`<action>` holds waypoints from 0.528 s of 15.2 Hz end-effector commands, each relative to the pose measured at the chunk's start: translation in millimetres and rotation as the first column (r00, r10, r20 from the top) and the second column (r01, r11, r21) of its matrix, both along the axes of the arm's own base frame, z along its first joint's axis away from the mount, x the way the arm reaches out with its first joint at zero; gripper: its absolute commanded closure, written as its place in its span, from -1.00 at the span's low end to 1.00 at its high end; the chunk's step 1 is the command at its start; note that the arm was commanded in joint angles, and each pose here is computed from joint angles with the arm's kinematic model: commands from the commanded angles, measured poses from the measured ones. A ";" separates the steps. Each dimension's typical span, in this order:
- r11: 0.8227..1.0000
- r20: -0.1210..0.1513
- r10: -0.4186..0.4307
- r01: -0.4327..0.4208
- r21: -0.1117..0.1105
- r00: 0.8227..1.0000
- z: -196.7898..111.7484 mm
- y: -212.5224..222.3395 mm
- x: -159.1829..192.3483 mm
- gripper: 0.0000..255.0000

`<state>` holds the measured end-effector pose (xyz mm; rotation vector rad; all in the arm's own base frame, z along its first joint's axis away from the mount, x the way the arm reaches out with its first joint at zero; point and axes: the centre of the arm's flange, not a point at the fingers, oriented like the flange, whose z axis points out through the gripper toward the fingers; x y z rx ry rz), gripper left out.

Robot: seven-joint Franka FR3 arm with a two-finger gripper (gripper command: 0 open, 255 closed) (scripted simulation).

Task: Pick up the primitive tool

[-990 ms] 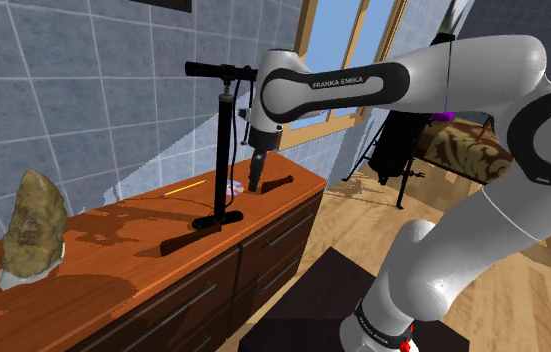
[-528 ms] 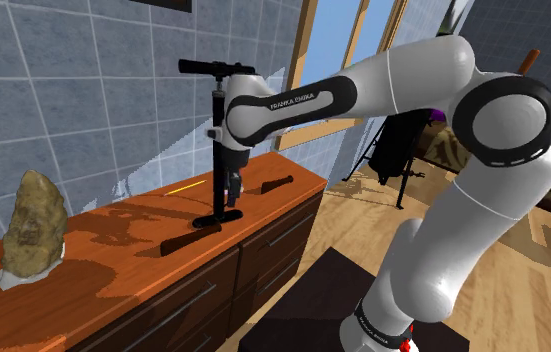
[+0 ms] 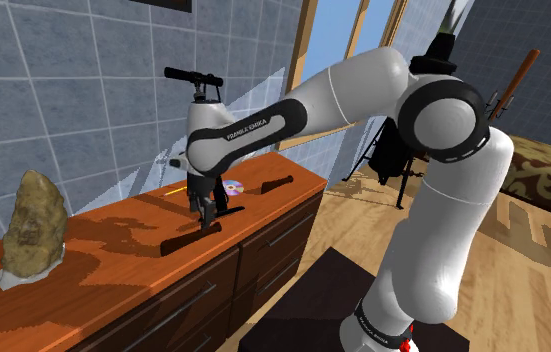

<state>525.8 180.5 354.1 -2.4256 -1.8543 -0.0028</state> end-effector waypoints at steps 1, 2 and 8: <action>0.996 0.003 0.091 -0.091 0.002 0.996 -18.5 17.2 6.2 -1.00; 0.994 0.003 0.112 -0.112 0.003 0.994 -22.8 22.1 7.2 -1.00; 0.994 0.003 0.112 -0.112 0.003 0.994 -54.5 22.1 7.2 -1.00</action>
